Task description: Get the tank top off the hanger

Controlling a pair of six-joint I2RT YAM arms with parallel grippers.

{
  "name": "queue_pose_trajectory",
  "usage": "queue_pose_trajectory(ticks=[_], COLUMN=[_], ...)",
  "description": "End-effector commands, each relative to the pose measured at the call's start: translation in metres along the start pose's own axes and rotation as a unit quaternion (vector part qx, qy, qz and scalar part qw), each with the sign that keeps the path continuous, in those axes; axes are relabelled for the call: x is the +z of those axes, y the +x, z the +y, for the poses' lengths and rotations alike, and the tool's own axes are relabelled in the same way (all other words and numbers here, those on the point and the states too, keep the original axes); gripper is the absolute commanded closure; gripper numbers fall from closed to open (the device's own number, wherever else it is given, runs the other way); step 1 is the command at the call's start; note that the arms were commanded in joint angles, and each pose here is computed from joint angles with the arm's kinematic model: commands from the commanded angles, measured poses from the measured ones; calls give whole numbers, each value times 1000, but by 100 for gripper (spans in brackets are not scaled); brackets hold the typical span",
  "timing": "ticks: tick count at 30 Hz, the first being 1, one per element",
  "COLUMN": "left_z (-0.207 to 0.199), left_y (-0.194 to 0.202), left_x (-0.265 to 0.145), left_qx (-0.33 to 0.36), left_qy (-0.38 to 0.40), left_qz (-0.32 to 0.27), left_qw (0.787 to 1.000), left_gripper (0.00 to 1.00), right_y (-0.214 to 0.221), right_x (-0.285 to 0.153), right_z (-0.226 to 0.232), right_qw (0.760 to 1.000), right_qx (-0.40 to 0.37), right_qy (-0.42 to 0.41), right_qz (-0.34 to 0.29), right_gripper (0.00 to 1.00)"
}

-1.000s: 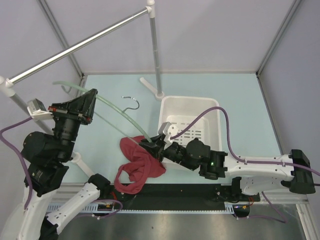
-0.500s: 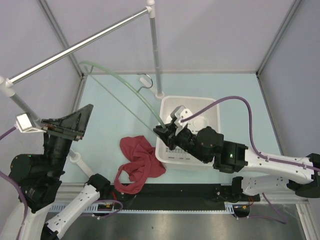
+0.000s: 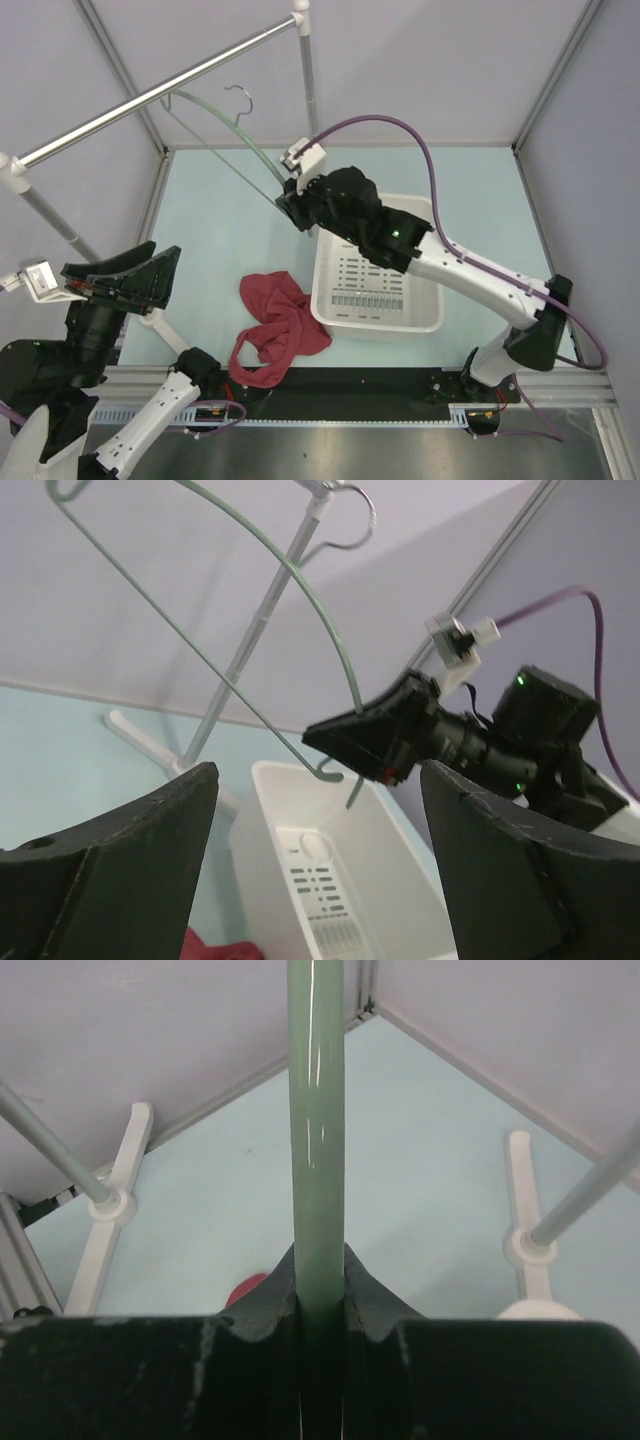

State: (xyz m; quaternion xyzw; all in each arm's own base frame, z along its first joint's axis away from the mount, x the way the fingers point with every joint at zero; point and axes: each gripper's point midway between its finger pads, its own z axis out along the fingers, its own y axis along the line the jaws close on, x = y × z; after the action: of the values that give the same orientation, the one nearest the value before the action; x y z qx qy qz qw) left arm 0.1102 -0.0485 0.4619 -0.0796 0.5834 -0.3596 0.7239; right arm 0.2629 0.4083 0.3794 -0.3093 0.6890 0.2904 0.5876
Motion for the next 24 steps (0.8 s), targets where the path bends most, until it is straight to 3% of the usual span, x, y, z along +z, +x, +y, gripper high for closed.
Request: queue_pose_trajectory(ticks=[1, 12, 17, 24], left_z=[2, 31, 46, 67], left_y=[30, 125, 172, 208], left_x=[2, 5, 8, 4], left_qx=[59, 26, 13, 6], left_qy=[14, -20, -50, -95], left_qz=[74, 224, 313, 368], left_qw=[995, 974, 948, 925], left_gripper=[13, 11, 11, 7], right_y=[-55, -64, -68, -50], right_x=[17, 51, 63, 85], right_z=[0, 4, 5, 8], right_qw=[998, 997, 997, 998], right_qx=[-18, -13, -16, -6], right_qy=[-19, -25, -31, -42], right_qz=[-62, -73, -70, -43], right_gripper=[100, 100, 100, 100])
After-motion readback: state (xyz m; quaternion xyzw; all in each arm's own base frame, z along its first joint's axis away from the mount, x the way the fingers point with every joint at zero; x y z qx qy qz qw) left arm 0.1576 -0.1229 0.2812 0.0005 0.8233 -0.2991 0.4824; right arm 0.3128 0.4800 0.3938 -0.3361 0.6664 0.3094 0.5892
